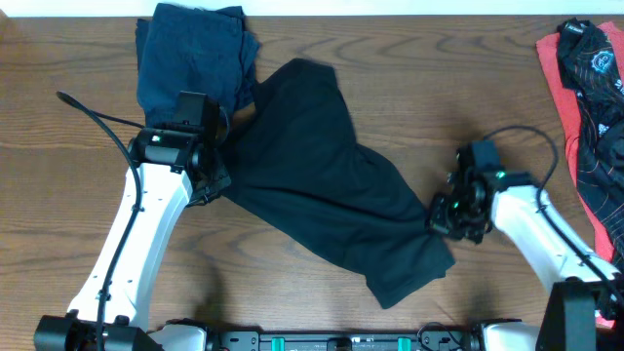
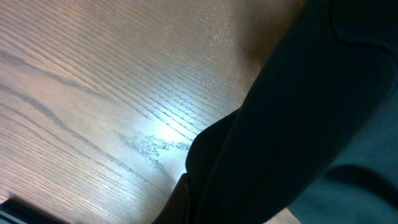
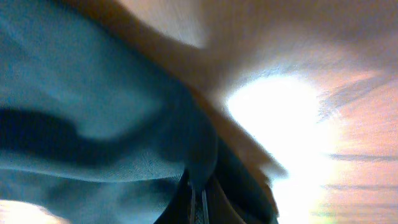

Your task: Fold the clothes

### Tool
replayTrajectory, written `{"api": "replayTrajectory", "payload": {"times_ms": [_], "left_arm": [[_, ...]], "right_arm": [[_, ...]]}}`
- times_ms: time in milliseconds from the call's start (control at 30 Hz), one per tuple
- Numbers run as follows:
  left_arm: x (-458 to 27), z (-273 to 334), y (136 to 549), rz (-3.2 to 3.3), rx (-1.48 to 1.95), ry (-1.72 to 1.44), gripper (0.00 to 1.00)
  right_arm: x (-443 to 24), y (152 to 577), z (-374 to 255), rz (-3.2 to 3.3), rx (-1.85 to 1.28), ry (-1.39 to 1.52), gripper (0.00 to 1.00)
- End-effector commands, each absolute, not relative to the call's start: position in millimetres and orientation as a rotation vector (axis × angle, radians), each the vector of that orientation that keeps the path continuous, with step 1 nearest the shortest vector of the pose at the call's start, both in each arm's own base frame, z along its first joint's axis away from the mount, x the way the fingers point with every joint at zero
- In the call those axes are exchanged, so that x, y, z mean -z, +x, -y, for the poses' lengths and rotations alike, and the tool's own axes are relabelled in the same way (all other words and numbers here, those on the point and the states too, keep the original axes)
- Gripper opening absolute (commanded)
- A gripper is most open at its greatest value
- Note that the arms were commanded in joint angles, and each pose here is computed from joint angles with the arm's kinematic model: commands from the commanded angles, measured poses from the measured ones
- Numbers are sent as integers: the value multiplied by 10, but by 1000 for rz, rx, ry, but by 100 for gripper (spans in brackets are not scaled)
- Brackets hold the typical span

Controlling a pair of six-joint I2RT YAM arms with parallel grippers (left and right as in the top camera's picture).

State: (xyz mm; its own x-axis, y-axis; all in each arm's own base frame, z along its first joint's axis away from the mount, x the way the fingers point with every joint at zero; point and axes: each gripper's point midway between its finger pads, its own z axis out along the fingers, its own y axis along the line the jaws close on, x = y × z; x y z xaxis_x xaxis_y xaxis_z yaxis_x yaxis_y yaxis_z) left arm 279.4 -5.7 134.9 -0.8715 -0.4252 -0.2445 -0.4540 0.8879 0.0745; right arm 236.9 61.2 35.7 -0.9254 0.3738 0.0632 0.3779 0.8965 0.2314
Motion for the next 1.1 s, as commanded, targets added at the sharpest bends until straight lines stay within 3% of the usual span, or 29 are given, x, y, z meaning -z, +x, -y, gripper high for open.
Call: {"api": "replayTrajectory", "payload": {"times_ms": [0,300,433,467,533,567,700,933,1067], "left_arm": [[-1404,58,2795,-2822,-169,-688,6],[-1378,100,2777,-2839,-138,-688,6],[-1356,143,2761,-2854,-105,-688,6],[-1356,149,2762,-2855,-99,-688,6],[-1354,181,2774,-2857,-72,-686,6],[-1354,201,2781,-2858,-54,-686,6],[-1356,271,2810,-2857,-3,-676,6],[-1371,310,2889,-2819,42,-722,6],[-1374,387,2900,-2809,114,-789,6]], "right_arm": [[-787,2824,-397,3173,354,-669,1],[-2080,3666,534,3474,274,-1110,4],[-2392,3803,971,3536,253,-1322,17],[-2423,3822,1067,3548,239,-1356,36],[-2425,3837,1188,3561,209,-1369,90],[-2400,3843,1212,3565,195,-1349,99],[-2175,3772,1083,3513,233,-1178,99],[-2070,3584,195,3429,662,-615,99],[-2013,3486,-136,3391,646,-462,99]]}}
